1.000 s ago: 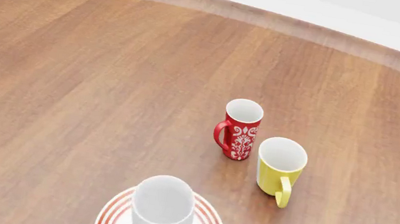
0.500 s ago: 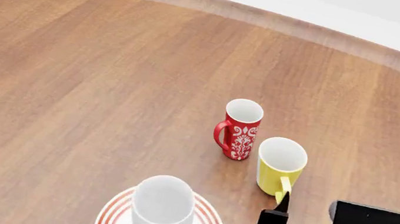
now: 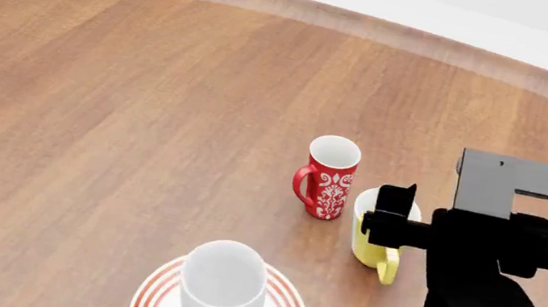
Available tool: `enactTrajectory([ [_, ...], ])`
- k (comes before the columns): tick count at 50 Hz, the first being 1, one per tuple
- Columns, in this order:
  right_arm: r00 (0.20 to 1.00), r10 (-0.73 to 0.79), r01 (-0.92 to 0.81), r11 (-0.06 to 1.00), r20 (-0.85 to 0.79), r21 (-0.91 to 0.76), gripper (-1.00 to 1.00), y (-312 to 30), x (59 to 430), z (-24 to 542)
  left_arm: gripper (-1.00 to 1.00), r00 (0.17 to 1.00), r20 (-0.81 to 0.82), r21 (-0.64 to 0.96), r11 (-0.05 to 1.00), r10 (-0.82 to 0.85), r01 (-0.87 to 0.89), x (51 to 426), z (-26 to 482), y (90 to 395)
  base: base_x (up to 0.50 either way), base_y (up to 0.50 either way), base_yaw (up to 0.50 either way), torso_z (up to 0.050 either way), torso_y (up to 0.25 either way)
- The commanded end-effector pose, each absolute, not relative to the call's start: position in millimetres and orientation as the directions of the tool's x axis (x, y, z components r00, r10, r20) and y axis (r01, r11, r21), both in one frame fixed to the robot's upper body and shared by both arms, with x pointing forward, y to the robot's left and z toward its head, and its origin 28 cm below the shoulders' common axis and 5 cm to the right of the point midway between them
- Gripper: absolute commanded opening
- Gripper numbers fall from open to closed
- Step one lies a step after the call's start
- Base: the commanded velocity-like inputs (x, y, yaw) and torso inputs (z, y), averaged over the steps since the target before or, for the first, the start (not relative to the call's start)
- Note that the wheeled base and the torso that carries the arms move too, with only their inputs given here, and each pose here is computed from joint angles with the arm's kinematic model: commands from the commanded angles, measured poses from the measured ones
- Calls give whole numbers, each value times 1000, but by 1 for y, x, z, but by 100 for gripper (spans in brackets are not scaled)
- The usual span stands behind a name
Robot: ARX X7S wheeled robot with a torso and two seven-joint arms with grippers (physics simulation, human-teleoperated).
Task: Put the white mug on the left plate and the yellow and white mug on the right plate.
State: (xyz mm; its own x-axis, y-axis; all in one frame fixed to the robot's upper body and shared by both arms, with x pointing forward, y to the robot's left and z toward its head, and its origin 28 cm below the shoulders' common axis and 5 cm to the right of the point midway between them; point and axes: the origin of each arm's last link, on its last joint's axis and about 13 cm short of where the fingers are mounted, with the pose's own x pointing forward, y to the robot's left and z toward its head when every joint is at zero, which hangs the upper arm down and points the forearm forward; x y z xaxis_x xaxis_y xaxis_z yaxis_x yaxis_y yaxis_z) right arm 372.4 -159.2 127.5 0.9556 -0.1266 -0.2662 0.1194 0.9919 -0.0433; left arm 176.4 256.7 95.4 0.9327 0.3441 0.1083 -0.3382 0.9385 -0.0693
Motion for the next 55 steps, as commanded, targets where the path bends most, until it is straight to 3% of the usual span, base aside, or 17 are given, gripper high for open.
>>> enactTrajectory([
  [1, 940, -173, 133, 980, -295, -149, 100, -154, 400, 135, 100, 927, 141, -81, 937, 348, -339, 178, 95, 262, 0, 0, 0, 0, 0],
  [29, 945, -145, 117, 987, -294, -111, 100, -152, 400, 135, 100, 922, 157, -99, 935, 354, -342, 176, 96, 265, 0, 0, 0, 1, -181],
  [49, 945, -128, 106, 990, -302, -90, 100, -154, 391, 140, 100, 926, 137, -107, 934, 353, -340, 176, 96, 265, 0, 0, 0, 0, 0],
  [55, 953, -122, 102, 991, -279, -84, 100, -147, 405, 148, 100, 923, 145, -103, 933, 357, -345, 179, 95, 267, 0, 0, 0, 0, 0],
])
